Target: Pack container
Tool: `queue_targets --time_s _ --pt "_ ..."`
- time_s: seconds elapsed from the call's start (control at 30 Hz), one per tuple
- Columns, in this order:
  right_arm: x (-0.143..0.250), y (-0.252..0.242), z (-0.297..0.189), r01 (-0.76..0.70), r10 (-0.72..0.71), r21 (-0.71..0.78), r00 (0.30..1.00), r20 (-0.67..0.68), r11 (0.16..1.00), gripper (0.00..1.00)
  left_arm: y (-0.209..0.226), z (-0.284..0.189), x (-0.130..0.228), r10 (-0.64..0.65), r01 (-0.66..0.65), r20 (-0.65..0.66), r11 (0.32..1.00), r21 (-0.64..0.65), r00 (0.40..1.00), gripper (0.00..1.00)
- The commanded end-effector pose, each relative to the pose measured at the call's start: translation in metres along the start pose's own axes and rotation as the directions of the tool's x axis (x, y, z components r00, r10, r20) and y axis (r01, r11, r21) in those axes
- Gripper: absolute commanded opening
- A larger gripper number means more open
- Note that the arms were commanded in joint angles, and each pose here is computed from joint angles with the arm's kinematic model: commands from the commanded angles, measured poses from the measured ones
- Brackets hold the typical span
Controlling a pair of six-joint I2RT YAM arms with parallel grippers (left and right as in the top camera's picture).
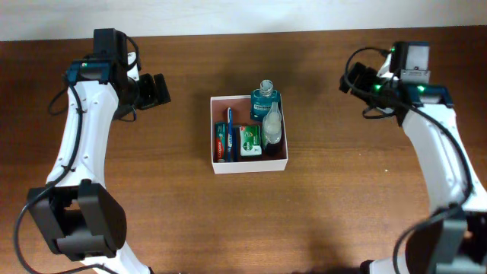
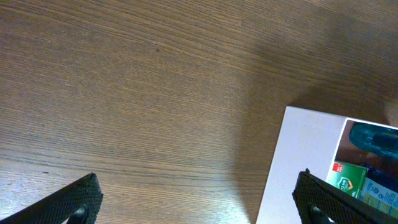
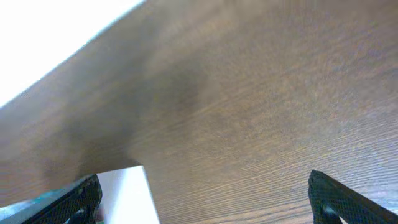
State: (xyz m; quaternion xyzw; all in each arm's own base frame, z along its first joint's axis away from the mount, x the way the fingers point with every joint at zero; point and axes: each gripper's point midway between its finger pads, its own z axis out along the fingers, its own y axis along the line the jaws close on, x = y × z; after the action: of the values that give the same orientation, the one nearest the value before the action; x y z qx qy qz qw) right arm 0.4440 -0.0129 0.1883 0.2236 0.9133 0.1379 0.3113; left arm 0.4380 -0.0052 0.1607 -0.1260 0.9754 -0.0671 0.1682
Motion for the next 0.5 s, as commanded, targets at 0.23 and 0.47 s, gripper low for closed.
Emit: queue_targets --time_s 0.23,0.47 --pt "-0.01 0.072 -0.14 0.157 -0.099 -0.174 0.948 0.304 0.972 0.99 0.0 -0.012 -0.005 0.004 -0.004 0.033 1.0 -0.002 0.999 0.99" --pt "0.007 0.068 -0.223 0.224 -0.072 -0.191 0.807 0.586 0.956 0.99 0.0 -0.012 -0.005 0.004 -0.004 0.033 1.0 -0.002 0.999 0.99"
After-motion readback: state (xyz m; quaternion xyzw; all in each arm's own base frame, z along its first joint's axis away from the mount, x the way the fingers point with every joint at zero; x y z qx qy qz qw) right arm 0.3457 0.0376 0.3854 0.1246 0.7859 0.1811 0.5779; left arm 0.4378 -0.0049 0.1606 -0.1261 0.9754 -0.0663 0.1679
